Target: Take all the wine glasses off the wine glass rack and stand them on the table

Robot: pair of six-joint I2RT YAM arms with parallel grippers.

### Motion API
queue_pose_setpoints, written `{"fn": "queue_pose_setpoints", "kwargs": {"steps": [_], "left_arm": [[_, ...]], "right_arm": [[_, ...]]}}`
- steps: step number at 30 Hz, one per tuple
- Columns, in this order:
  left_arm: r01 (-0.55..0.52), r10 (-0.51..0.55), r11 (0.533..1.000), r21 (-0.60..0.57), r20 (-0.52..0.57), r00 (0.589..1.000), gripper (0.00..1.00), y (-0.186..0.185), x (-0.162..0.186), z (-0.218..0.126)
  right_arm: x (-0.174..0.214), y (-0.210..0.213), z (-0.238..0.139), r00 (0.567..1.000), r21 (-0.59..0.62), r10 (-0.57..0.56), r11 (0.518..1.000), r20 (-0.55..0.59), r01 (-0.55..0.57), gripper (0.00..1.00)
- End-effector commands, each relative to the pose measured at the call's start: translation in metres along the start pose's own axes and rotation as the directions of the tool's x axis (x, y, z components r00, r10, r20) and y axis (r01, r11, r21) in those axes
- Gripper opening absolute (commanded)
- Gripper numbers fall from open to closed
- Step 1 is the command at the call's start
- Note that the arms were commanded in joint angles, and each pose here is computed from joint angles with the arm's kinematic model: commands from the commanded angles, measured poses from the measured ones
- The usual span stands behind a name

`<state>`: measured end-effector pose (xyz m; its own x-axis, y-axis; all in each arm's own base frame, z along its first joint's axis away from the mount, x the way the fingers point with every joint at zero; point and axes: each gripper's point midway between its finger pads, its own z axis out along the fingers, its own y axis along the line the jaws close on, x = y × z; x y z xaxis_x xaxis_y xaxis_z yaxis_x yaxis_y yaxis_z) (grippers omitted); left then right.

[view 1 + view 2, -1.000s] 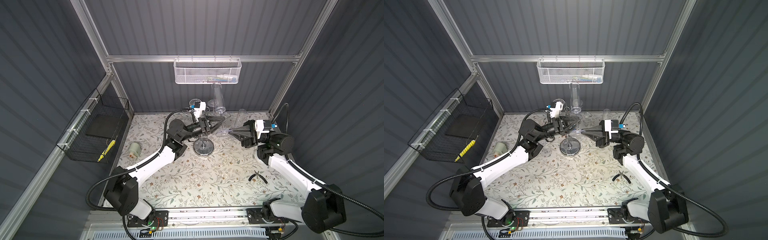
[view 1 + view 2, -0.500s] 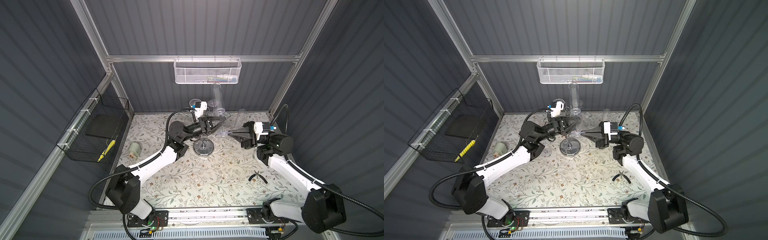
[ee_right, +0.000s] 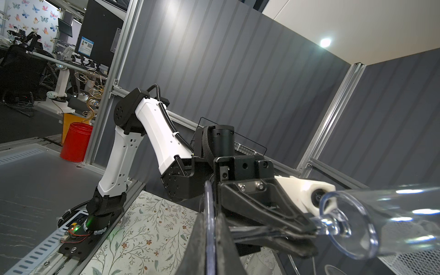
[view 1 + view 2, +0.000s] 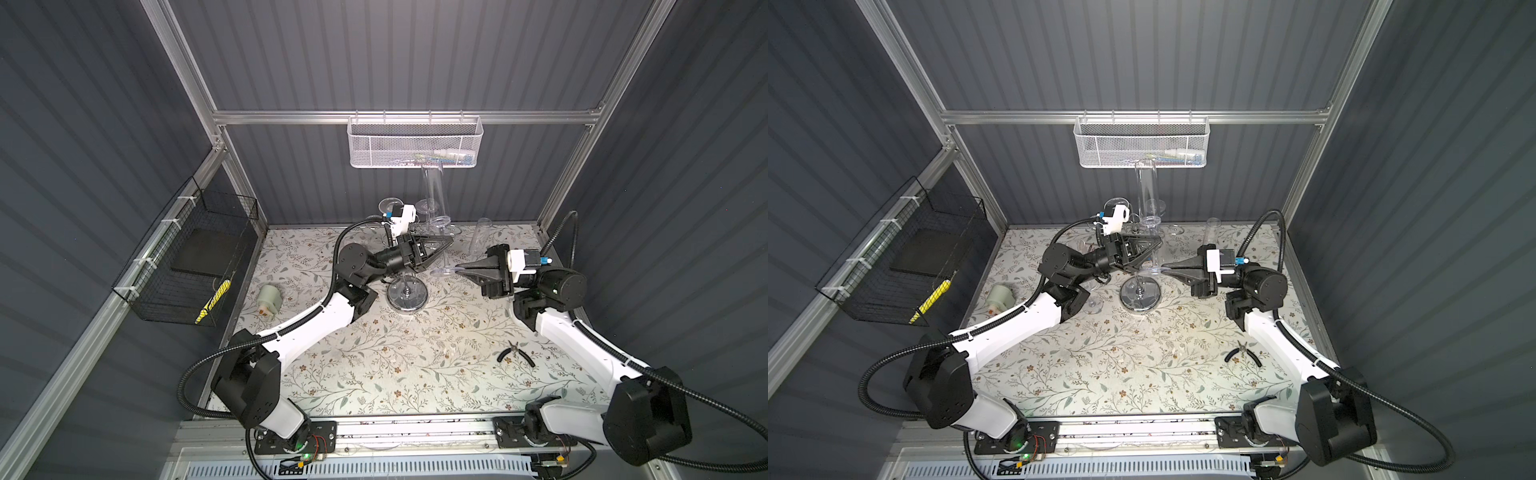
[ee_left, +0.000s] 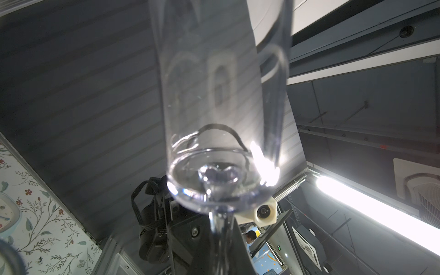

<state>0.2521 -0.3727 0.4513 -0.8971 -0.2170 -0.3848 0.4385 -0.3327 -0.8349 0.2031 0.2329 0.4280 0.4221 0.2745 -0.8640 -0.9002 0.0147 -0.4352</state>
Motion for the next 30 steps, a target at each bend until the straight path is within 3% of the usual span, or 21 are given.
{"fn": "queue_pose_setpoints", "kwargs": {"steps": [1,2,11,16,18,21,26,28,30], "left_arm": [[-0.084,0.085,0.994,0.067,-0.014,0.996,0.00,-0.016,0.004,0.001],[-0.090,0.091,0.993,0.071,-0.012,0.996,0.00,-0.017,0.004,0.001],[-0.228,0.229,0.973,0.038,-0.007,0.973,0.00,-0.035,0.002,0.001],[-0.434,0.431,0.892,-0.129,-0.054,0.901,0.00,-0.044,0.001,-0.006],[-0.528,0.524,0.822,-0.214,-0.079,0.848,0.00,-0.049,-0.002,-0.014],[-0.641,0.638,0.700,-0.314,-0.130,0.759,0.00,-0.056,-0.008,-0.028],[-0.768,0.769,0.452,-0.453,-0.238,0.593,0.00,-0.059,-0.019,-0.057],[-0.794,0.794,0.355,-0.493,-0.289,0.535,0.00,-0.055,-0.023,-0.068],[-0.819,0.819,0.260,-0.511,-0.333,0.467,0.00,-0.062,-0.030,-0.075]], "right_arm": [[-0.006,0.000,0.001,1.000,0.016,0.003,1.000,0.019,-0.004,0.39],[-0.008,-0.001,0.001,1.000,0.022,-0.001,1.000,0.023,0.000,0.96],[-0.025,-0.014,-0.001,0.997,0.129,0.014,0.991,0.076,-0.024,0.99],[-0.039,-0.023,-0.007,0.995,0.247,-0.032,0.969,0.095,0.008,0.99],[-0.050,-0.037,-0.015,0.991,0.361,0.019,0.930,0.131,-0.066,0.99],[-0.053,-0.066,-0.029,0.953,0.509,0.214,0.808,0.213,-0.295,0.99],[-0.055,-0.084,-0.023,0.873,0.570,0.453,0.676,0.179,-0.467,0.99],[-0.062,-0.088,-0.020,0.864,0.567,0.456,0.663,0.213,-0.490,0.99],[-0.072,-0.080,-0.014,0.913,0.545,0.344,0.733,0.218,-0.406,0.99]]}}
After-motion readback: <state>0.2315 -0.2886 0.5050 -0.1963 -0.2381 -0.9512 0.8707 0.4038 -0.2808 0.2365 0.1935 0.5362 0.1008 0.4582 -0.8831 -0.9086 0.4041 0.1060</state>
